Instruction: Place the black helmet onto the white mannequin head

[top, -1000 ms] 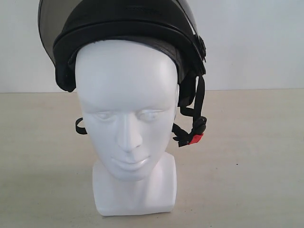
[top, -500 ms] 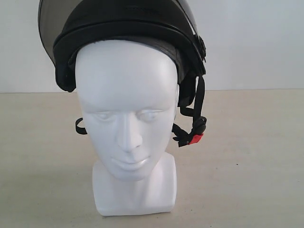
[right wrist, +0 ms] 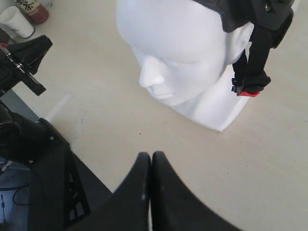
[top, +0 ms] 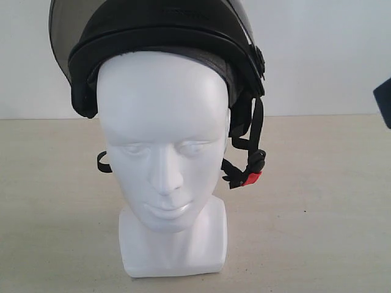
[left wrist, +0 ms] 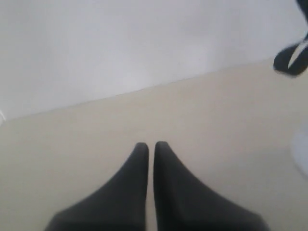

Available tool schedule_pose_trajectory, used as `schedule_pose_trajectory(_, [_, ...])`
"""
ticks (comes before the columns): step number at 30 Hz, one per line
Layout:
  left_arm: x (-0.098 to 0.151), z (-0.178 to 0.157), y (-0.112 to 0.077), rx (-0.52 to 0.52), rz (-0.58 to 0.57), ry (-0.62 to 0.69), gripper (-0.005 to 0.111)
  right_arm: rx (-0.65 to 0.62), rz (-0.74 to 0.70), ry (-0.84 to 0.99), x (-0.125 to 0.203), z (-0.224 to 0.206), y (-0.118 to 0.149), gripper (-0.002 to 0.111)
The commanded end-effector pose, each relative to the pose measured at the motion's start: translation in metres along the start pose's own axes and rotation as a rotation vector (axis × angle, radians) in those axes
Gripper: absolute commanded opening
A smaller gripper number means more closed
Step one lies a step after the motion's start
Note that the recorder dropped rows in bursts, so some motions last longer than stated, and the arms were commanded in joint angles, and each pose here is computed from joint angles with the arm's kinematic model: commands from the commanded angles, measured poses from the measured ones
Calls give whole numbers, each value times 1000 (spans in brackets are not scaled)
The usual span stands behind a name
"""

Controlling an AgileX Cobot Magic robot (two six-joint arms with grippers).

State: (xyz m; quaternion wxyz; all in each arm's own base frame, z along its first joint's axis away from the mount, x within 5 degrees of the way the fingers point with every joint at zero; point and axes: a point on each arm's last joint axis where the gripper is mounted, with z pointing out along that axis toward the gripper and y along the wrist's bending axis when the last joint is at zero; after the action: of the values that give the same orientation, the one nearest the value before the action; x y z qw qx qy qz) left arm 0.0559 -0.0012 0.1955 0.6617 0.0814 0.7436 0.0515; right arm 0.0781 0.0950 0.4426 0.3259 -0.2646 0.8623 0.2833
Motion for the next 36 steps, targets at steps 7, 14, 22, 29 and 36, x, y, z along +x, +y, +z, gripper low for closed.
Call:
schedule_pose_trajectory(7, [-26, -5, 10, 80, -1157, -335, 4, 122, 16, -28, -2, -3, -11, 0])
schedule_pose_trajectory(14, [-29, -6, 13, 153, -1592, -376, 4, 240, 26, -102, -18, 8, -23, 0])
schedule_pose_trajectory(22, [-82, -19, 22, 234, -1532, -500, 4, 359, 6, -290, -62, -28, -19, 0])
schedule_pose_trajectory(29, [-204, 4, 37, 205, -1237, -418, 4, 444, -50, -460, -115, -77, -5, 0])
schedule_pose_trajectory(36, [-319, 49, 56, 122, -945, -265, 4, 551, -110, -508, -136, -81, -8, 0])
